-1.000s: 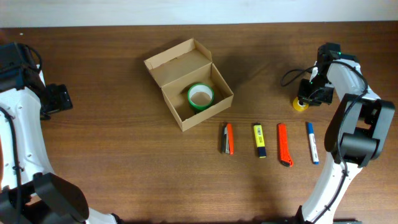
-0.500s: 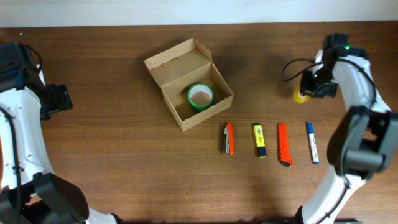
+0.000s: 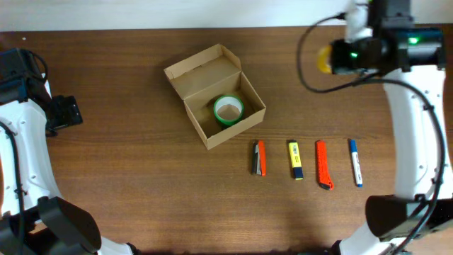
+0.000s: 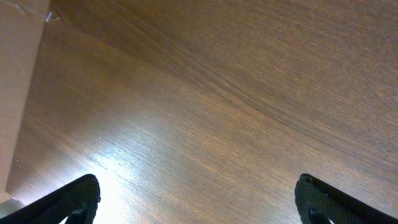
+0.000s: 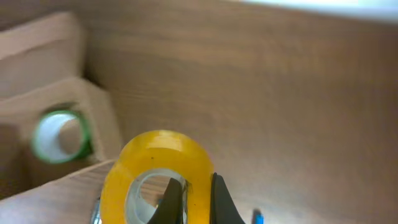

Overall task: Pack container
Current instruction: 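Carry the yellow tape into the box onto the green tape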

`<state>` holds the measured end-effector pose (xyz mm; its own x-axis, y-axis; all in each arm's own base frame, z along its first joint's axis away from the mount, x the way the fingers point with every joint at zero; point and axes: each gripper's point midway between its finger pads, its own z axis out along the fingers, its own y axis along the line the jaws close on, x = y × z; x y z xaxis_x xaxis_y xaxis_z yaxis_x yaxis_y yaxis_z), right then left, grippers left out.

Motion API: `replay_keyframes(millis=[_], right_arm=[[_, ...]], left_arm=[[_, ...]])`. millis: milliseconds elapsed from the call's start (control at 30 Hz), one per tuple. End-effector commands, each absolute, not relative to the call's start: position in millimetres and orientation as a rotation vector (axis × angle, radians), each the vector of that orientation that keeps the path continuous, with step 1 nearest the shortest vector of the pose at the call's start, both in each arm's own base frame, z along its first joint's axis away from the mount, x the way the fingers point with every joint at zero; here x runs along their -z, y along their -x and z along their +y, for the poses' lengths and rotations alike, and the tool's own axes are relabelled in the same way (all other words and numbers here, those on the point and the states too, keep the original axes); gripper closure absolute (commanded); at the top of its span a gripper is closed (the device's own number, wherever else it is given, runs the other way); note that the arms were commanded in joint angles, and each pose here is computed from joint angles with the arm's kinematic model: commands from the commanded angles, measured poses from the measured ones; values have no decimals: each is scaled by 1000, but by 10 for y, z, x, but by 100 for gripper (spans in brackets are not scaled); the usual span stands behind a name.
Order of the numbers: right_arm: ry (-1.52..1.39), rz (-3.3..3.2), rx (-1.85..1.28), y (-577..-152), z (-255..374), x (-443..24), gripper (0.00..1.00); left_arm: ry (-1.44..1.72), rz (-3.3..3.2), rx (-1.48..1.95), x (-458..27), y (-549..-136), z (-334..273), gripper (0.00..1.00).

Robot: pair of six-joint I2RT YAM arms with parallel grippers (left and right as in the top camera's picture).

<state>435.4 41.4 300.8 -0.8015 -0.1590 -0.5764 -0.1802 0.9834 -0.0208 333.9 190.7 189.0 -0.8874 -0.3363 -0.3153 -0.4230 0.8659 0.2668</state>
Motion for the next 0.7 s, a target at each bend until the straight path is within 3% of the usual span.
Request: replay_keyframes(millis=[0,433,667], right_arm=[[445,2454,13,-4322,743,-3167,96],[1078,2528,-22,-4060,2058,-2285,97],[1184,2572,-26,-4123,2385,-1759,96]], left_arm=[[551,2776,-481,-1924,-3330,1885,0],[551,2776,-481,-1924,-3330,1885,0],[551,2776,-481,-1924,-3330,1885,0]])
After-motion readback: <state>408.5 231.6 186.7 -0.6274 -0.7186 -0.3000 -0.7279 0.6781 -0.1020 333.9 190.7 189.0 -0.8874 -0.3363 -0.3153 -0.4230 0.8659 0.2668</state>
